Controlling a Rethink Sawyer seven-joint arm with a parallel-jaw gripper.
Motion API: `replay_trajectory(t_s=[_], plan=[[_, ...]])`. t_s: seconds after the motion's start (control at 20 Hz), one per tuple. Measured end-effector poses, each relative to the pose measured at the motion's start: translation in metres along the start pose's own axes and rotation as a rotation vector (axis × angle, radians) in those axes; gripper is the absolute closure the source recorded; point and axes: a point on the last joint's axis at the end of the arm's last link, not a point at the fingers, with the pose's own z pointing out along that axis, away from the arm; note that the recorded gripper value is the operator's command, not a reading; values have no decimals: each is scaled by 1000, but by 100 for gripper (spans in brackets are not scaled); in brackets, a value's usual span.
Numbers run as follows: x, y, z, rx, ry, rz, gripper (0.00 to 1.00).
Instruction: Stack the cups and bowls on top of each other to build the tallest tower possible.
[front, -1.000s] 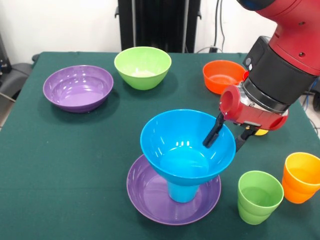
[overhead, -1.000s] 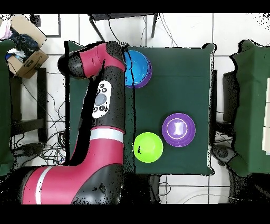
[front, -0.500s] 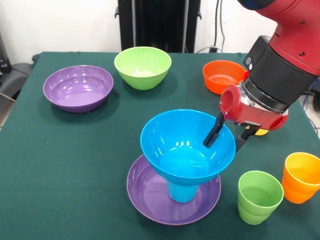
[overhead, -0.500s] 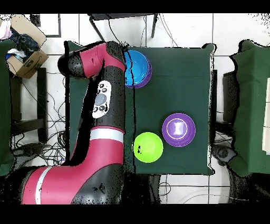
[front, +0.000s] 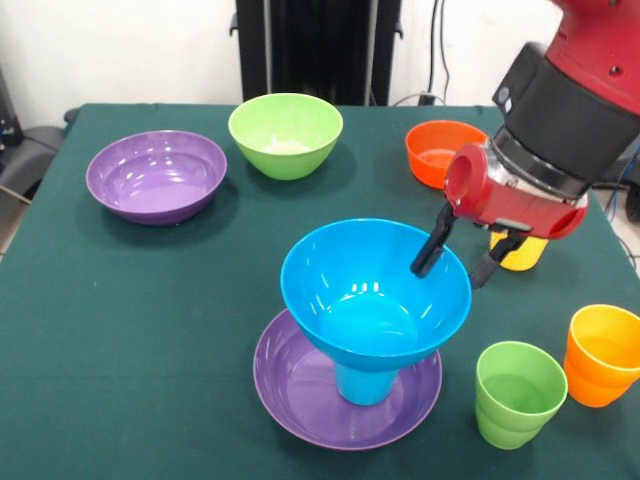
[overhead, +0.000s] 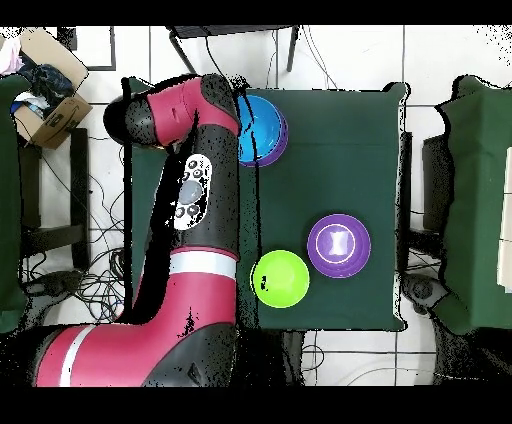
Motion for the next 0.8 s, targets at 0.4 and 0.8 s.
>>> replay_trajectory(t_s=[0.4,0.8], plan=[[-7,-14,-23,-10,-26,21,0],[-11,-25,-38,-21,-34,41,0]])
